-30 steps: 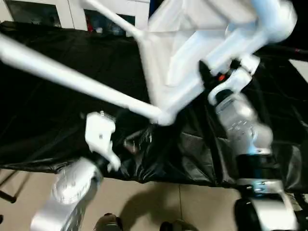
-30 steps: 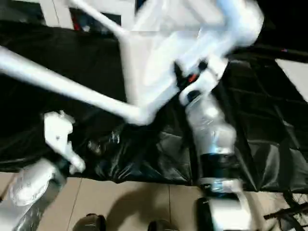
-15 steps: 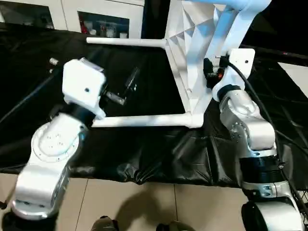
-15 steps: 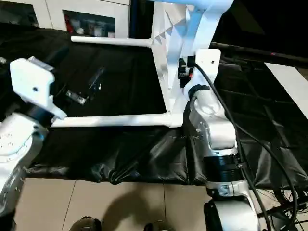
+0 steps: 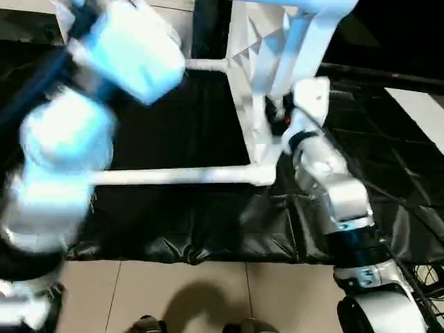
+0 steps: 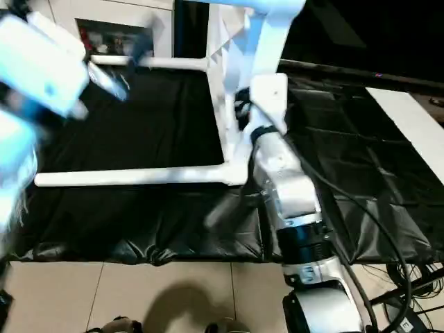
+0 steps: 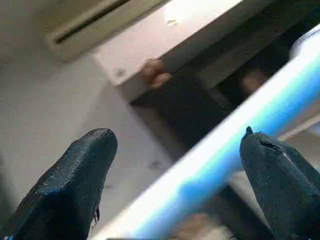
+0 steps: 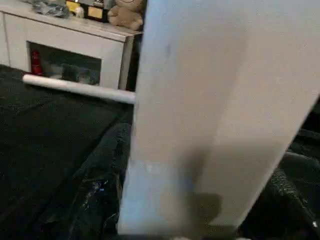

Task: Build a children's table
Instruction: Flip table

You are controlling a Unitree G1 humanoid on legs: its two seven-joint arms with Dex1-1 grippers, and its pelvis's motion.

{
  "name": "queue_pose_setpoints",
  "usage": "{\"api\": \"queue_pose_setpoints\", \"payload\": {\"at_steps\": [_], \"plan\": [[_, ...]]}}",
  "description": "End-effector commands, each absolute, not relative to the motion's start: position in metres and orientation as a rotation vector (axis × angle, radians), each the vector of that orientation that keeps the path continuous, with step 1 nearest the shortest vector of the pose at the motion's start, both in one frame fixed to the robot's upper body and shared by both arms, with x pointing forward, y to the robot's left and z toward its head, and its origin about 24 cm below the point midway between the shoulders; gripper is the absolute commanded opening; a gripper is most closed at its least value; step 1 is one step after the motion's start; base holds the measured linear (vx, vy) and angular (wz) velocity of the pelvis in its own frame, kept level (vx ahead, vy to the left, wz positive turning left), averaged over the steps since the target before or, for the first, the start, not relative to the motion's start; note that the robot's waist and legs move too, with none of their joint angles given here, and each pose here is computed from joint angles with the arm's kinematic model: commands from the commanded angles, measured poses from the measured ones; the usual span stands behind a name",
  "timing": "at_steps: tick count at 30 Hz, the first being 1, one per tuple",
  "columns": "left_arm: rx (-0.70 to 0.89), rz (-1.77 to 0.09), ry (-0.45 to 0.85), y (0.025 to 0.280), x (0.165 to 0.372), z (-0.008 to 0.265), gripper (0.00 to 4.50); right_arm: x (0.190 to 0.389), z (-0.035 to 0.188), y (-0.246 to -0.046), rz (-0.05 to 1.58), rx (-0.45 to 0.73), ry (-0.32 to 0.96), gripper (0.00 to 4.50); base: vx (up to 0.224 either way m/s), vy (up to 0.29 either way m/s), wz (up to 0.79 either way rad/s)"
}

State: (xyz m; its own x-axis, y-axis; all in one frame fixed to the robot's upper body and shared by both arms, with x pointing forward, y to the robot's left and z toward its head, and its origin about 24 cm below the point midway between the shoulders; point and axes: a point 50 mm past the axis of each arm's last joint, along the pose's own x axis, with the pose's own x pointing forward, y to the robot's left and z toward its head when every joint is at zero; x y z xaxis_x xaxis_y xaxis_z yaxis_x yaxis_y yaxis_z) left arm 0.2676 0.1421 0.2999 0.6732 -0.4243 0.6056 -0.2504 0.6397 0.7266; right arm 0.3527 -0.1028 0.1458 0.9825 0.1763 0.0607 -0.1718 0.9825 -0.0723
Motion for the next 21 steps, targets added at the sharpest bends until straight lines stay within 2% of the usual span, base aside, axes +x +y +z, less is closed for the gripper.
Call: {"api": "queue_pose_setpoints", "payload": {"at_steps": [1,2,4,9,15,21], "plan": [[1.005,-0.111,-0.900,0.142,0.269,0.306,4.50,0.353,0.138,-0.106,0.192,-0.107,-0.062,2.68,0.000,0.000,0.00],[1.071,-0.119,-0.899,0.144,0.272,0.306,4.50,0.355,0.131,-0.108,0.184,-0.122,-0.044,2.68,0.000,0.000,0.00],[1.089,-0.114,-0.896,0.145,0.273,0.306,4.50,0.355,0.129,-0.109,0.177,-0.122,-0.037,2.68,0.000,0.000,0.00],[1.252,-0.158,-0.826,0.152,0.292,0.297,4.50,0.360,0.121,-0.116,0.151,-0.124,-0.020,2.68,0.000,0.000,0.00],[1.309,-0.170,-0.779,0.160,0.303,0.290,4.50,0.363,0.118,-0.119,0.142,-0.109,-0.018,2.68,0.000,0.000,0.00],[1.365,-0.087,-0.764,0.170,0.318,0.297,4.50,0.366,0.117,-0.116,0.166,-0.108,-0.029,2.68,0.000,0.000,0.00]]}}
